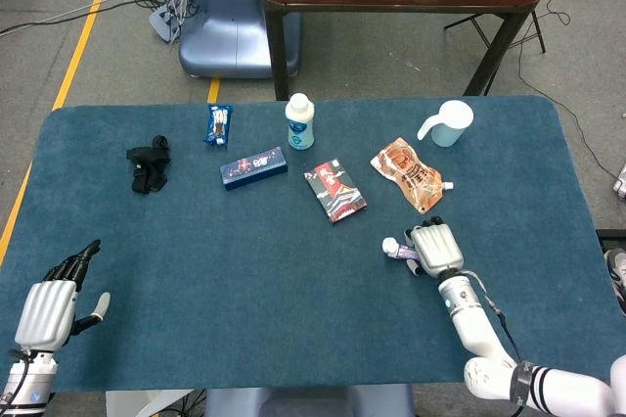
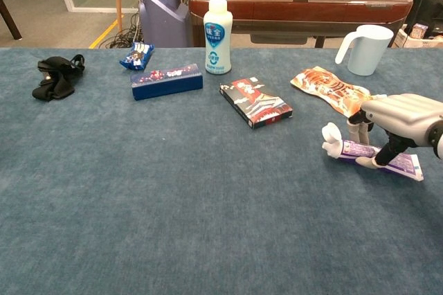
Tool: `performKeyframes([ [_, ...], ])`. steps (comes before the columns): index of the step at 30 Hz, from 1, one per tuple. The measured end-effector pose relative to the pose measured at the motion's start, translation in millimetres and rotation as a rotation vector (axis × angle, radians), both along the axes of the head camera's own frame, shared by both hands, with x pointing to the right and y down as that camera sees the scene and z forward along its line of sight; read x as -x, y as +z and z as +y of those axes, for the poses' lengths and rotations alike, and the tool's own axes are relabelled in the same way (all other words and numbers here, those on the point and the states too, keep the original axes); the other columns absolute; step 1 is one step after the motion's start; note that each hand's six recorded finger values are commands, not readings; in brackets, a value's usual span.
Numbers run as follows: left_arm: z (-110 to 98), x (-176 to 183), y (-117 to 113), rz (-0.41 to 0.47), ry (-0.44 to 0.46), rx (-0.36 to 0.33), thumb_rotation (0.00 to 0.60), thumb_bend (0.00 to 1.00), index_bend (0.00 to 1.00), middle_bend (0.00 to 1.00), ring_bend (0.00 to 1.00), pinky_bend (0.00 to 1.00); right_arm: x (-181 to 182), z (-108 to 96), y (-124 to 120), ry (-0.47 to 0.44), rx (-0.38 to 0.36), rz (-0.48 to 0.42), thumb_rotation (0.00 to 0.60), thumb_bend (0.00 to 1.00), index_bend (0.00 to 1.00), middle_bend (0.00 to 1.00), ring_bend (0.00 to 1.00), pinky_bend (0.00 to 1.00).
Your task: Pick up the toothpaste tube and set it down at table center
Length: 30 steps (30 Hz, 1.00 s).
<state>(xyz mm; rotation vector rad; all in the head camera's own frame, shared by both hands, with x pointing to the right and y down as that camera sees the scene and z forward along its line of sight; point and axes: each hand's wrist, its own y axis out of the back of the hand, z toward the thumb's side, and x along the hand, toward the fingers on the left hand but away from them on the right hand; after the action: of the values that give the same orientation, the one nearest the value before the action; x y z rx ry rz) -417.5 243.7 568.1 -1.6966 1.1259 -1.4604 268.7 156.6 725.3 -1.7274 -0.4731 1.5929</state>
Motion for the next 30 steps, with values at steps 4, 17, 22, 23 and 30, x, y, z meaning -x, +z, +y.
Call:
performKeyframes([
  [4,0,2,1,-0.006,0.003,0.006,0.600,0.36,0.00,0.16,0.18,0.25,2,-2,2,-0.027,0.013,0.018,0.600,0.50,0.55,0.52,0.33,0.19],
  [17,-26,-14,4,-0.020,0.157,0.061,0.600,0.36,0.00,0.35,0.39,0.41,31,-20,-29,-0.184,0.047,-0.032,0.600,0.79,0.70,0.62,0.46,0.25],
  [22,-48,-39,6,0.000,0.303,0.106,0.600,0.36,0.00,0.50,0.53,0.56,55,-37,-64,-0.297,0.066,-0.078,0.600,0.83,0.72,0.64,0.50,0.28],
  [23,-51,-46,7,0.004,0.336,0.114,0.600,0.36,0.00,0.54,0.57,0.58,60,-40,-70,-0.321,0.069,-0.084,0.600,0.83,0.73,0.64,0.50,0.28],
  [30,-74,-102,13,0.020,0.603,0.154,0.600,0.36,0.00,0.63,0.66,0.69,103,-54,-104,-0.479,0.108,-0.098,0.600,0.84,0.75,0.66,0.54,0.30],
])
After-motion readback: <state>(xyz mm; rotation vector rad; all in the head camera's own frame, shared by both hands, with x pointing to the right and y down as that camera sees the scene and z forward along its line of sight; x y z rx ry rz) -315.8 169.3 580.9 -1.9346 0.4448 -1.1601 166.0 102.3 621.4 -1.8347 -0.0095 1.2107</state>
